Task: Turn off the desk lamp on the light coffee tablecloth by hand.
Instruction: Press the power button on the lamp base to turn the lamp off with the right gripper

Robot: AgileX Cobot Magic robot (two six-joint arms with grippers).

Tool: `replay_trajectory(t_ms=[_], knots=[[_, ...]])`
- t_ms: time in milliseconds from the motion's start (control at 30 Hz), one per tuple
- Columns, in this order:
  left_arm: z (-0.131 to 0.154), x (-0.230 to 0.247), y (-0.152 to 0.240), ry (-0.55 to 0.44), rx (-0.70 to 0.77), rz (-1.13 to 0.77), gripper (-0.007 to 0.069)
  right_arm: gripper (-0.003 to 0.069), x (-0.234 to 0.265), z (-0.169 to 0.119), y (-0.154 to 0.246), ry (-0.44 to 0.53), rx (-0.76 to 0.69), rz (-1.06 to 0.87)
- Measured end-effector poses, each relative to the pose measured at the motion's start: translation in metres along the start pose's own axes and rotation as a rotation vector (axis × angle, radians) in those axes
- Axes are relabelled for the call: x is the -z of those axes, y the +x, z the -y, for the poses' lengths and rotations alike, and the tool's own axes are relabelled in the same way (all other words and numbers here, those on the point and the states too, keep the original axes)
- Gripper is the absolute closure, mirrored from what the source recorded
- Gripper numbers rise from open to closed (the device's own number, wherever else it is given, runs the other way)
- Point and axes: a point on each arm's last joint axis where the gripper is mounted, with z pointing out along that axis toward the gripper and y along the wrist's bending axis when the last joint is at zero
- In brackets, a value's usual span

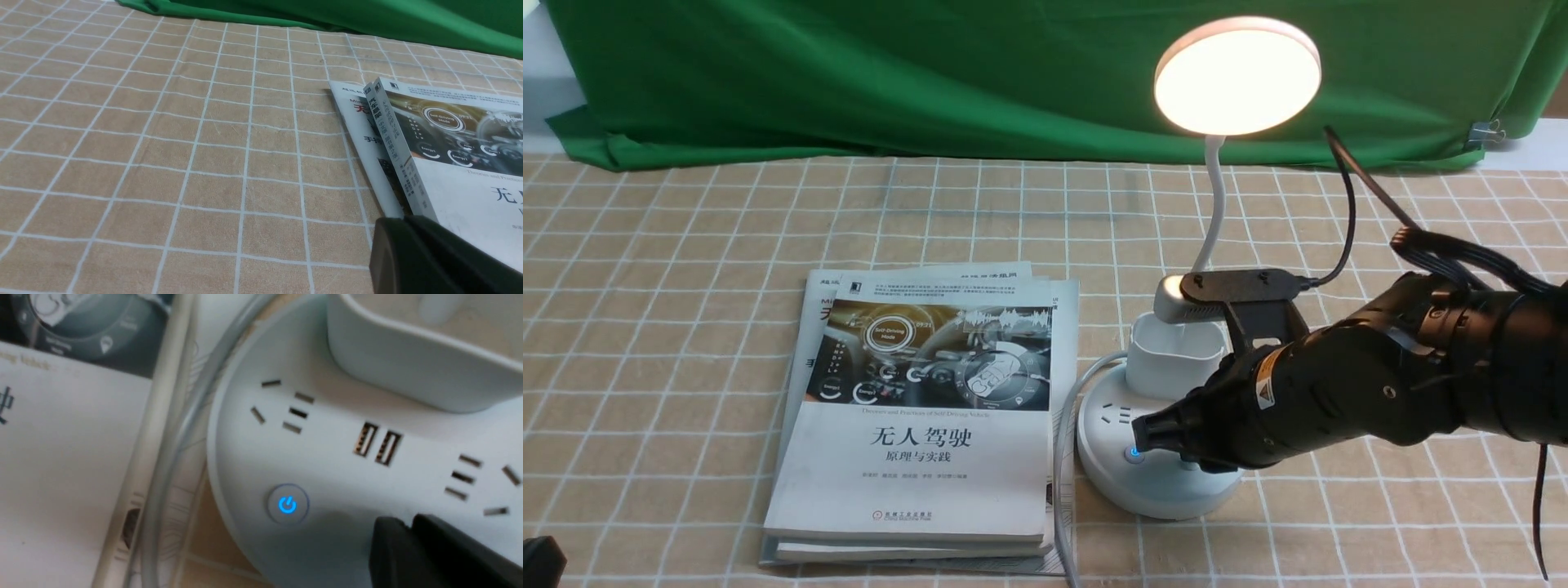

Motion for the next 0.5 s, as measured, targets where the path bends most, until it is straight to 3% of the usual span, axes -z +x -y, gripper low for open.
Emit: replay_trajectory(t_ms=[500], knots=[[0.000,0.000,0.000,0.000,0.000,0.000,0.0622,0.0591,-0.011,0.001,0.000,0.013,0.031,-0.021]])
